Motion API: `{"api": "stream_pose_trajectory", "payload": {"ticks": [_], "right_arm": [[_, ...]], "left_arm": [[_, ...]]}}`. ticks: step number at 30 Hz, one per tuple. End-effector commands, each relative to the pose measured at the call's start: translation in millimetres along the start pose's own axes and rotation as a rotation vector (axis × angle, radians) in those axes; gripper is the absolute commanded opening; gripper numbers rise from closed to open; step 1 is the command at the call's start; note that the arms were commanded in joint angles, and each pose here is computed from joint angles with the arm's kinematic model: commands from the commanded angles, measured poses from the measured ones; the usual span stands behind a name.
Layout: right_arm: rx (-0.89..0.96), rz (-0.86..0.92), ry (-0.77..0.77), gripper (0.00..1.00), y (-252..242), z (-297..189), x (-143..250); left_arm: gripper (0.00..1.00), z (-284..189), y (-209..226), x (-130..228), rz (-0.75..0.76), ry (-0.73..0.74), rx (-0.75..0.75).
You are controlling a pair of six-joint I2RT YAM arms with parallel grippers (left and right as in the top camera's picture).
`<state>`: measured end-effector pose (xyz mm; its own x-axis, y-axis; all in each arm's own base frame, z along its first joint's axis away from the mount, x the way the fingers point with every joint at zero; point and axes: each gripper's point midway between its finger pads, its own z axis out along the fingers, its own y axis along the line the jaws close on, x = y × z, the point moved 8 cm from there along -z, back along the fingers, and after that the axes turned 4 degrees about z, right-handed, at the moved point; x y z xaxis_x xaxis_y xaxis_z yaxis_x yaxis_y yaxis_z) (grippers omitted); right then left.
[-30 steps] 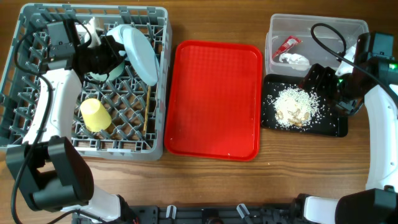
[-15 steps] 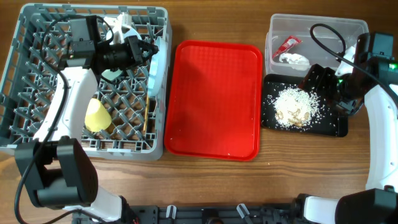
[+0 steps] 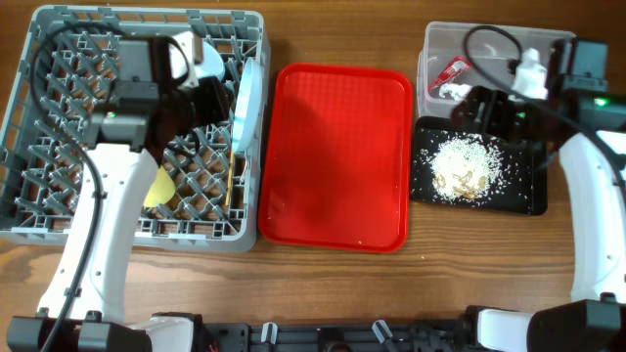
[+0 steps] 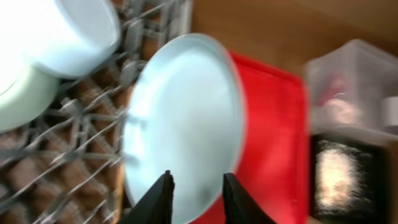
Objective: Sort waste into correct bins and load items into the dishwasher rack
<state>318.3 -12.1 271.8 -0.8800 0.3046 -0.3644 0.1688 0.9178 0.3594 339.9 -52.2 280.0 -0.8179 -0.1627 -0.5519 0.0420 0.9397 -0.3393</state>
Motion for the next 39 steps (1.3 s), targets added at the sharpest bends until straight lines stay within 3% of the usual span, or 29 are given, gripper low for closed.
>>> {"api": "stream_pose_trajectory", "payload": {"ticks": [1, 5, 11, 17, 25, 29, 39], "right_arm": [[-0.035, -0.153, -0.115, 1.0, 32, 0, -14], [-0.047, -0.237, -0.141, 1.0, 51, 6, -16], [0.006, -0.091, -0.038, 1.0, 41, 10, 7], [0.022, -0.107, -0.072, 1.0, 29, 7, 35], [-0.006, -0.154, -0.332, 1.0, 19, -36, 81], [-0.023, -0.164, -0.379, 1.0, 19, -53, 92], [0.015, -0.137, -0.246, 1.0, 12, -30, 95]], "left_arm": [[0.99, -2, 20, 12, 0.008, 0.046, -0.265], [1.0, -6, 26, 32, -0.012, 0.162, -0.299], [1.0, -21, 26, 53, -0.059, 0.247, -0.312], [1.0, -66, 13, 78, 0.011, 0.025, -0.235], [1.0, -119, 16, 144, 0.047, -0.275, -0.134], [1.0, -136, 17, 158, 0.057, -0.357, -0.109], [1.0, -139, 18, 164, 0.056, -0.349, -0.112]]}}
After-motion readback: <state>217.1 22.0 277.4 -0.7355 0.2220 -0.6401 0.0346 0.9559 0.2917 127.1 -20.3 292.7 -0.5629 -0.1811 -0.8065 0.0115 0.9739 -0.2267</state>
